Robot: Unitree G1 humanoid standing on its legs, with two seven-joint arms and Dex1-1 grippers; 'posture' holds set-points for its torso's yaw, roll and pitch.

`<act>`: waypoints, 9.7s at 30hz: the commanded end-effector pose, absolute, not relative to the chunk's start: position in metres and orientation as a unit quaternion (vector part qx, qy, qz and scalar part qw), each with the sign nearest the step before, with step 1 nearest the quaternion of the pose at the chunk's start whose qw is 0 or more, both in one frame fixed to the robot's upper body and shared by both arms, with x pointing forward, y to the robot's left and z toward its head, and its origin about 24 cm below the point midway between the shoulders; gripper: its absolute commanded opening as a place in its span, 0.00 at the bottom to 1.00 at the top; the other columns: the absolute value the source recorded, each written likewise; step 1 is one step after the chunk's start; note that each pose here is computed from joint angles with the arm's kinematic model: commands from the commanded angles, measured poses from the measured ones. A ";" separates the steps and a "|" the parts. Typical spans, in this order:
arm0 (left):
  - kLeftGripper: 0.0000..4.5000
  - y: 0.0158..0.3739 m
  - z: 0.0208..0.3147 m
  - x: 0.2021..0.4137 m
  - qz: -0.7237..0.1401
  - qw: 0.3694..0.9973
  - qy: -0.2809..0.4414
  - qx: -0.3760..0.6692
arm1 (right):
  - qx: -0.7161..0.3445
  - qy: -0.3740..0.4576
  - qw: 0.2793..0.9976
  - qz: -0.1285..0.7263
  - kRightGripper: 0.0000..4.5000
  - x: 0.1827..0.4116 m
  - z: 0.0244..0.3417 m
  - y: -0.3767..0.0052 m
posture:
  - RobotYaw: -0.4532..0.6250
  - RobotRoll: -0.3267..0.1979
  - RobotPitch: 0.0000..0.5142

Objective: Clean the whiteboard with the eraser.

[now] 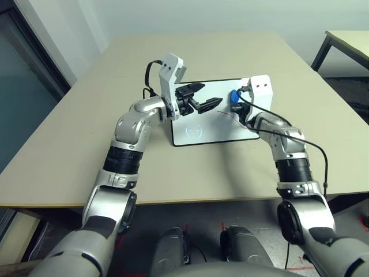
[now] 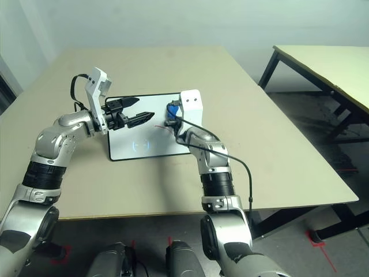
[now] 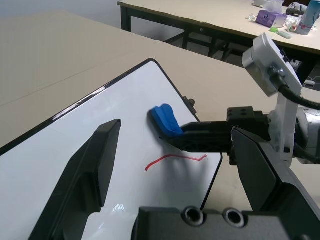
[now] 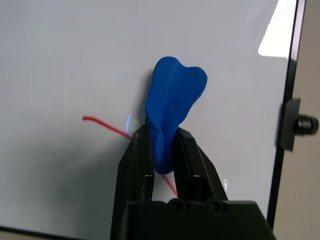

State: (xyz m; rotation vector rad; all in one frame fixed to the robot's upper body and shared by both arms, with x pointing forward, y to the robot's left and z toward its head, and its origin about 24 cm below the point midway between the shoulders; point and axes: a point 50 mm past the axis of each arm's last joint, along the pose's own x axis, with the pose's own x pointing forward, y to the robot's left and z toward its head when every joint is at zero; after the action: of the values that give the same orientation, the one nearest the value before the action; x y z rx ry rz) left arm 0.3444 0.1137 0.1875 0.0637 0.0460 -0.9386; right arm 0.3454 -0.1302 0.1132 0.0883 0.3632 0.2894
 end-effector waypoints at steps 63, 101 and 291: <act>1.00 0.192 0.194 0.301 -0.408 0.900 0.097 0.121 | 0.016 0.175 0.979 0.100 0.11 0.336 0.113 -0.137 | 0.33 0.62 0.56; 1.00 0.184 0.196 0.311 -0.412 0.901 0.076 0.115 | 0.034 0.168 0.984 0.046 0.11 0.344 0.112 -0.154 | 0.32 0.62 0.44; 1.00 0.190 0.208 0.315 -0.386 0.914 0.050 0.110 | -0.027 0.108 0.984 0.140 0.10 0.388 0.137 -0.095 | 0.37 0.62 0.31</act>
State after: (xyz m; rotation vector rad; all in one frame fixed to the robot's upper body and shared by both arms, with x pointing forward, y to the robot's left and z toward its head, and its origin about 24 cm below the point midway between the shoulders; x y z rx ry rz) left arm 0.3141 0.1908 0.2102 0.2173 0.0904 -0.7860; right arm 0.3885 -0.0852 0.1558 -0.0524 0.1338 0.3260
